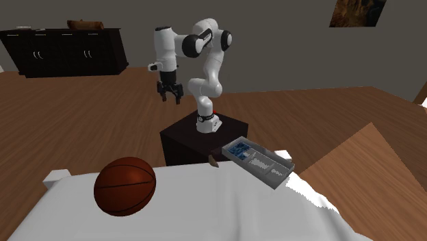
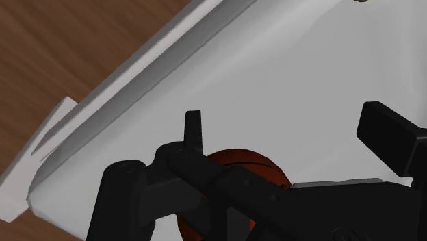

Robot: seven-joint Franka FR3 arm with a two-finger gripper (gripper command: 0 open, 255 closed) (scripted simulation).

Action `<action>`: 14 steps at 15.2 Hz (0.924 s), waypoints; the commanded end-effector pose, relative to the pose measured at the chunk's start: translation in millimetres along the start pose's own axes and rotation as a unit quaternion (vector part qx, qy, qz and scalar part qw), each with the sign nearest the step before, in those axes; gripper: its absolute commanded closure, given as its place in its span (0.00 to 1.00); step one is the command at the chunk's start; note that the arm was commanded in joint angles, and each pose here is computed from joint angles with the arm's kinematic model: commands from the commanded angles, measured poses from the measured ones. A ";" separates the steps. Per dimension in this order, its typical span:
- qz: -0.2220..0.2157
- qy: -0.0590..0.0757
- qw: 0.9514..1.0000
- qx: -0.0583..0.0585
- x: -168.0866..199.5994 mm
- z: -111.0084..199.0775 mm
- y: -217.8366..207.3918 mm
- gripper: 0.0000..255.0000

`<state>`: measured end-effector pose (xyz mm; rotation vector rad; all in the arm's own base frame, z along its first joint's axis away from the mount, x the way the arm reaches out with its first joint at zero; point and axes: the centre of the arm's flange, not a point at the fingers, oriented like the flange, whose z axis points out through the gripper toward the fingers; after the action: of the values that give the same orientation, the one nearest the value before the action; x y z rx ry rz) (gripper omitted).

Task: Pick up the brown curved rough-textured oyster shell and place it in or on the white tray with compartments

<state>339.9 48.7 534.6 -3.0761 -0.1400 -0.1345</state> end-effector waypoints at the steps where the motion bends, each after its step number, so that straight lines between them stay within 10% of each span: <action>1: -0.038 -0.006 0.999 0.004 12.2 21.1 -10.0 0.00; 7: -0.147 -0.025 0.989 0.014 26.2 86.6 -51.9 0.00; 14: -0.273 -0.046 0.961 0.026 27.3 162.3 -104.5 0.00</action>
<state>369.3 158.6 393.3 -2.9212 -0.9166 -0.0149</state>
